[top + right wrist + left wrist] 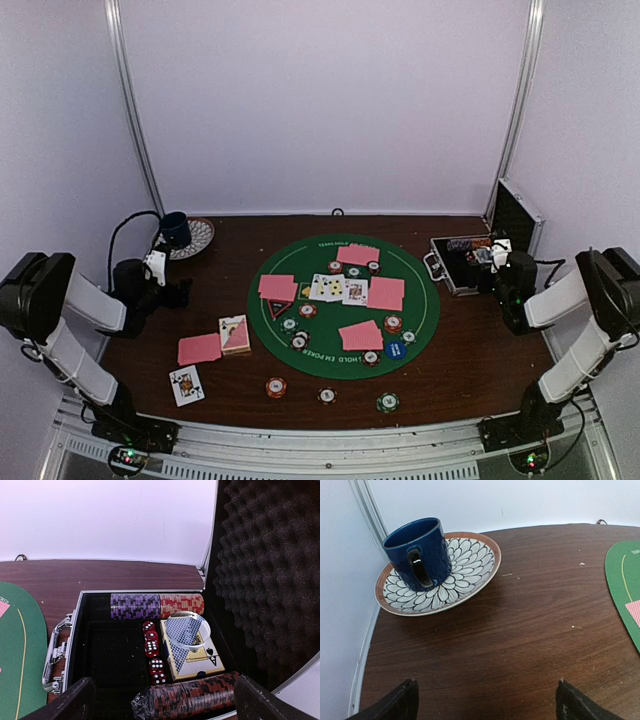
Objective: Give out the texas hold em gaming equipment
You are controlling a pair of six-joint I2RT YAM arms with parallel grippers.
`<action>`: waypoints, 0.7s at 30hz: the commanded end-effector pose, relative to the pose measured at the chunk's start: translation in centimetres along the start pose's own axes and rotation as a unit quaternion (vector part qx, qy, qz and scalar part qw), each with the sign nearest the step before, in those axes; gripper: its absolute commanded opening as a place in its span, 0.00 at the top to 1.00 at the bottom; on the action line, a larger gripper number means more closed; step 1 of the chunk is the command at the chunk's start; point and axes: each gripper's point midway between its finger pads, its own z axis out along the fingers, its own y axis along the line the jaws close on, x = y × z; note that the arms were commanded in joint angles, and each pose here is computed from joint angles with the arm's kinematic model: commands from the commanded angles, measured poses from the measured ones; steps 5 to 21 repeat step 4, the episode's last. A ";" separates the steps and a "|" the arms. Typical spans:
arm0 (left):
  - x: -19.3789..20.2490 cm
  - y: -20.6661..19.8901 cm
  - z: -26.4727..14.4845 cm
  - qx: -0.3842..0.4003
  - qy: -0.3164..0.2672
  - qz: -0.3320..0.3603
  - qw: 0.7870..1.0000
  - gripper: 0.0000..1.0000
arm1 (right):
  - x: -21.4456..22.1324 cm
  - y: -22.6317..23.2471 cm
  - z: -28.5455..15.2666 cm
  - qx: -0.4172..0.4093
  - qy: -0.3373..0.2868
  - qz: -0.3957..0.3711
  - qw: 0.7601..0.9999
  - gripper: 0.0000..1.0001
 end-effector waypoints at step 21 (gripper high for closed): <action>-1.1 0.4 0.0 -0.009 -0.024 -0.003 1.000 0.03 | -0.9 0.0 0.1 -0.004 -0.015 0.003 1.000 0.00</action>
